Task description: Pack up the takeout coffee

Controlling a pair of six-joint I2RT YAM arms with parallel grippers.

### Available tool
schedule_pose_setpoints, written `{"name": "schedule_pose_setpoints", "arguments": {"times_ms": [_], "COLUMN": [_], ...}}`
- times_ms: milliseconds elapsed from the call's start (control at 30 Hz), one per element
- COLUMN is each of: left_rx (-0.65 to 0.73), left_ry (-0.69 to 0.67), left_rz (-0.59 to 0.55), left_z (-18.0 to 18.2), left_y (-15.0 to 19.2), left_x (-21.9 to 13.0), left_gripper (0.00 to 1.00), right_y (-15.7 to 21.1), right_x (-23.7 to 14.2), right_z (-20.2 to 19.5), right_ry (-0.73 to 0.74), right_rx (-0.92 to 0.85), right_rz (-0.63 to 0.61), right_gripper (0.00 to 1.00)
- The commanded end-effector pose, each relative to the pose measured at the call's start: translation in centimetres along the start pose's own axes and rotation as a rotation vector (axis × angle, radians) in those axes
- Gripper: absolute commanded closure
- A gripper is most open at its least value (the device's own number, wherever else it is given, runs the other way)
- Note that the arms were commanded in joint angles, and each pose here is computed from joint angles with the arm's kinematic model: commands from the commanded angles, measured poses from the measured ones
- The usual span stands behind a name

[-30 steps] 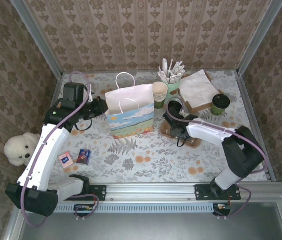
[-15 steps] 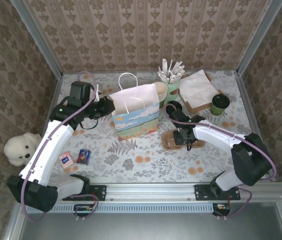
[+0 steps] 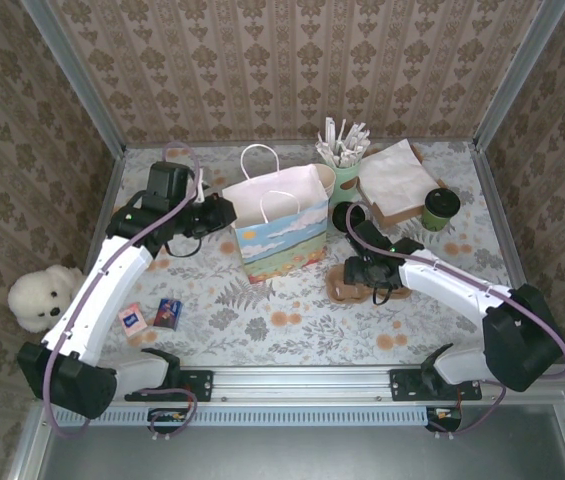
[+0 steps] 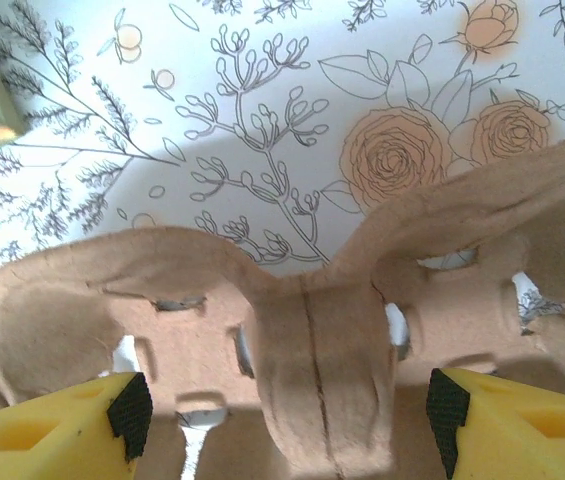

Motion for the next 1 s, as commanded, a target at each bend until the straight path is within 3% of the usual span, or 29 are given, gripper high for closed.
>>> {"name": "schedule_pose_setpoints", "arguments": {"times_ms": [0, 267, 733, 967], "left_rx": [0.047, 0.069, 0.197, 0.193], "left_ry": [0.019, 0.031, 0.064, 0.033], "left_rz": [0.028, 0.016, -0.052, -0.078], "left_z": [-0.6, -0.5, -1.7, -1.0], "left_y": [-0.4, -0.8, -0.9, -1.1], "left_x": [-0.6, -1.8, -4.5, -4.6], "left_gripper": [0.86, 0.70, 0.14, 0.00], "right_y": [0.2, 1.1, 1.0, 0.4], "right_x": [1.0, 1.9, 2.6, 0.1], "right_z": [-0.3, -0.6, -0.1, -0.1], "right_ry": [0.046, 0.105, 0.098, 0.085], "right_rx": [0.031, -0.051, -0.069, -0.069], "right_rz": [0.028, 0.124, 0.157, 0.111], "right_gripper": [0.26, 0.36, 0.37, 0.36]}}
Point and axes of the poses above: each hand's point on the last joint's axis, 136 mm out from that joint toward the fingers, its own x axis out along the fingers, its own z axis along the line the jaws close on, y = z × x, the point moved 5 cm from there along -x, back along the fingers, and after that the axes turned 9 degrees about -x, right-handed, at the moved point
